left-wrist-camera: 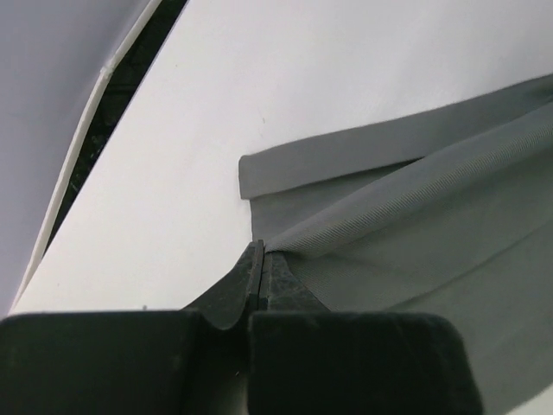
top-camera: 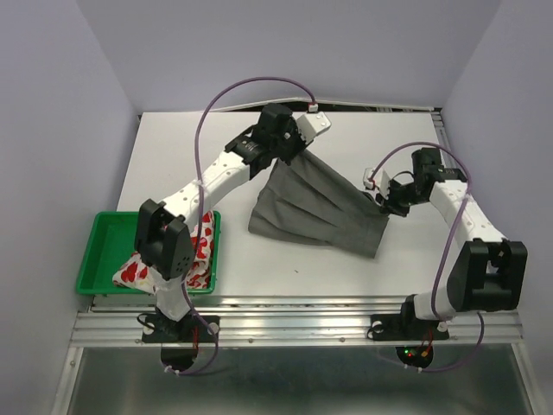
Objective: Fold and stack the skirts
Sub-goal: Fold the skirt
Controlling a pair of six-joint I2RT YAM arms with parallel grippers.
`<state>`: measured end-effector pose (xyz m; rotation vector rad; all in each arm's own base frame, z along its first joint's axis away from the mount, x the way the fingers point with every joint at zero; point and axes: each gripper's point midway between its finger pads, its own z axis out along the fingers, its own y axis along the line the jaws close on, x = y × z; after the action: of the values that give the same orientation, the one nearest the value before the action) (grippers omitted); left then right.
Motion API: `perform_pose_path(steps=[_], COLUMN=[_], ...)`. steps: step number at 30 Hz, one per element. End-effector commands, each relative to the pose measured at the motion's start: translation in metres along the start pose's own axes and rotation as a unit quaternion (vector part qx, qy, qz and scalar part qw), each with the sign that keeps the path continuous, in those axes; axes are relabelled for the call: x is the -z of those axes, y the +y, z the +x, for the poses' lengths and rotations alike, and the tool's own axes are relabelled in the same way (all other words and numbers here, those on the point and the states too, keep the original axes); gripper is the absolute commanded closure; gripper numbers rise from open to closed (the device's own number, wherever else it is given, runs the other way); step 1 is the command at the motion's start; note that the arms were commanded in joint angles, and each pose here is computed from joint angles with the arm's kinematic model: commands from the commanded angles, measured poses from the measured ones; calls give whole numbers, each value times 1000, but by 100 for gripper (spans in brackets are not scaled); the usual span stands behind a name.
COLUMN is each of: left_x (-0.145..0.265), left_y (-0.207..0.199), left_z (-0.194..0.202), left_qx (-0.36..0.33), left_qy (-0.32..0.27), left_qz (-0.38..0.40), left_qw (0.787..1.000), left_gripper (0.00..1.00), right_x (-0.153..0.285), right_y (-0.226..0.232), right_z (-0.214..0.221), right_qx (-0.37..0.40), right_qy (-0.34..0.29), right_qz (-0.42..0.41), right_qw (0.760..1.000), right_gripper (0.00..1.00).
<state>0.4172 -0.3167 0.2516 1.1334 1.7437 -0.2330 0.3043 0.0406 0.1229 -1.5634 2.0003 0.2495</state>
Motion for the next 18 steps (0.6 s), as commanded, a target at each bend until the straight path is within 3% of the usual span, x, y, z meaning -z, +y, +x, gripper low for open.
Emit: perform_pose_path(steps=[1, 7, 11, 12, 17, 18], left_x=[-10, -73, -92, -93, -52, -32], left_y=[68, 75, 95, 102, 119, 109], left_z=[-29, 10, 32, 41, 13, 8], left_qx=[-19, -9, 5, 26, 84, 90], left_qy=[-39, 3, 31, 42, 30, 31], left_qz=[-89, -89, -140, -145, -136, -118], left_qw=[995, 996, 990, 988, 987, 988], left_gripper=[100, 98, 59, 41, 35, 26], right_x=[-18, -58, -68, -73, -74, -73], right_y=[22, 23, 14, 15, 3, -1], right_z=[37, 55, 47, 50, 59, 58], right_qx=[-84, -182, -222, -232, -265, -266], right_qy=[62, 77, 63, 67, 84, 84], right_qz=[-64, -139, -156, -166, -153, -146], right_qw=[992, 970, 960, 956, 948, 949], right_gripper=[99, 98, 90, 86, 76, 73])
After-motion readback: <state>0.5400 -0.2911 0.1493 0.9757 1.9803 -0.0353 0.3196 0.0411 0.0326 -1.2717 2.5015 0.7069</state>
